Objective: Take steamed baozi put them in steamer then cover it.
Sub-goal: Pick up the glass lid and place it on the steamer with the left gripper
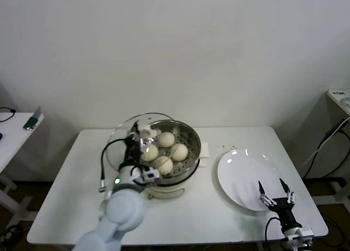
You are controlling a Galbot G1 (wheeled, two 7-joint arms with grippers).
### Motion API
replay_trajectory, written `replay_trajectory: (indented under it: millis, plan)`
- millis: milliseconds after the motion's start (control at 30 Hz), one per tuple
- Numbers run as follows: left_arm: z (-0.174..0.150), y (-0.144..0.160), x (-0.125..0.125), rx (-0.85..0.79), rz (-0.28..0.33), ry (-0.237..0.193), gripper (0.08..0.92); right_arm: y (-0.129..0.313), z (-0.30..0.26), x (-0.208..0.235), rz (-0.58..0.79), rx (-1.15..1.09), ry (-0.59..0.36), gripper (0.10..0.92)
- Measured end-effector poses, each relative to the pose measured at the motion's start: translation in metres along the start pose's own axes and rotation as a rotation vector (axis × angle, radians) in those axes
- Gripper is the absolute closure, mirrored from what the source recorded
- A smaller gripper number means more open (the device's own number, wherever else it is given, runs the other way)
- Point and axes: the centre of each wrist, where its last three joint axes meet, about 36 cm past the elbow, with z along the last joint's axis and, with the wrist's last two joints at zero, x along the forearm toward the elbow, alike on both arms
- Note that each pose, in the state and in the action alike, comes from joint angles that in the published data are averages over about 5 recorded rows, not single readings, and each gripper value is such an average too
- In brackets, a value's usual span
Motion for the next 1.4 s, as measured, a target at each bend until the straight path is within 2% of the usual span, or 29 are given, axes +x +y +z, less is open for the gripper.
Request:
replay_trajectory:
  millis: [200, 367, 633, 1400]
  plan:
    - [-0.04, -0.014, 0.0, -0.001, 0.003, -0.04, 0.858, -0.002, -0.002, -0.003, -0.001, 0.004, -0.008, 0.2]
    - [-0.058, -0.032, -0.002, -0.026, 0.014, -0.043, 0.858, -0.001, -0.003, -0.003, 0.007, -0.003, -0.02, 0.2]
    - [-0.06, -0.053, -0.012, -0.077, 0.006, -0.018, 0.858, 0.004, -0.001, -0.001, 0.01, -0.013, -0.025, 0.2]
    - [-0.062, -0.077, -0.025, -0.136, 0.012, 0.006, 0.858, 0.007, 0.0, 0.006, 0.02, -0.018, -0.036, 0.2]
